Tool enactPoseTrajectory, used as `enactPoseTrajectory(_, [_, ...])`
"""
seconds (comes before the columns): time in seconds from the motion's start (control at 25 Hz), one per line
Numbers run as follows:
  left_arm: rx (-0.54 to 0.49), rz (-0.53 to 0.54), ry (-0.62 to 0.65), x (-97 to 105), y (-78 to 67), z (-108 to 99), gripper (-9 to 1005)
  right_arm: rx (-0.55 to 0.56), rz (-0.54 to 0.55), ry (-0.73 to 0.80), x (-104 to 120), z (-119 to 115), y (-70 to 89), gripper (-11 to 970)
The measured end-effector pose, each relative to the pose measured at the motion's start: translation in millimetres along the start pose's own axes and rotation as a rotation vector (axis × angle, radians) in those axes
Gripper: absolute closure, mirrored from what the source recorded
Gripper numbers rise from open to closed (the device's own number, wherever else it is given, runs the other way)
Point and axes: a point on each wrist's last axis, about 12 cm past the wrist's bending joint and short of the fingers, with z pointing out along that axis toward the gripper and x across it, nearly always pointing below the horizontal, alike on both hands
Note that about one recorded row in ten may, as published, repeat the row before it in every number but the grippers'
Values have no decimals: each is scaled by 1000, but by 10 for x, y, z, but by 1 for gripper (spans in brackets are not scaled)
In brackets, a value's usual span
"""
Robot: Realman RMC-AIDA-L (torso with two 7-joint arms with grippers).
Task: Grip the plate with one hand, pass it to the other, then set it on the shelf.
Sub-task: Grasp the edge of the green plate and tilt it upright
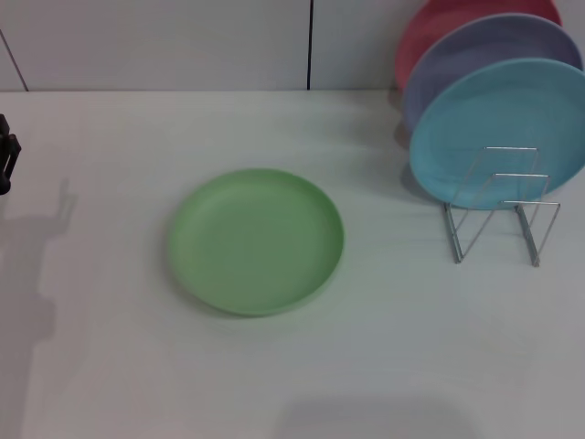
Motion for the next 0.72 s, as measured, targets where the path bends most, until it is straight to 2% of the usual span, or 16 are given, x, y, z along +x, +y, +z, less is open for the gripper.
enactPoseTrajectory(0.4, [3, 0, -4, -8, -5, 4, 174, 0, -5, -10, -19, -19, -21, 127])
enactPoseTrajectory(0.48, [46, -10, 5, -16, -92, 20, 176, -1, -5, -10, -19, -21, -22, 127])
enactPoseTrajectory(0.72, [119, -20, 41, -100, -218, 131, 183, -6, -4, -9, -20, -29, -16, 128])
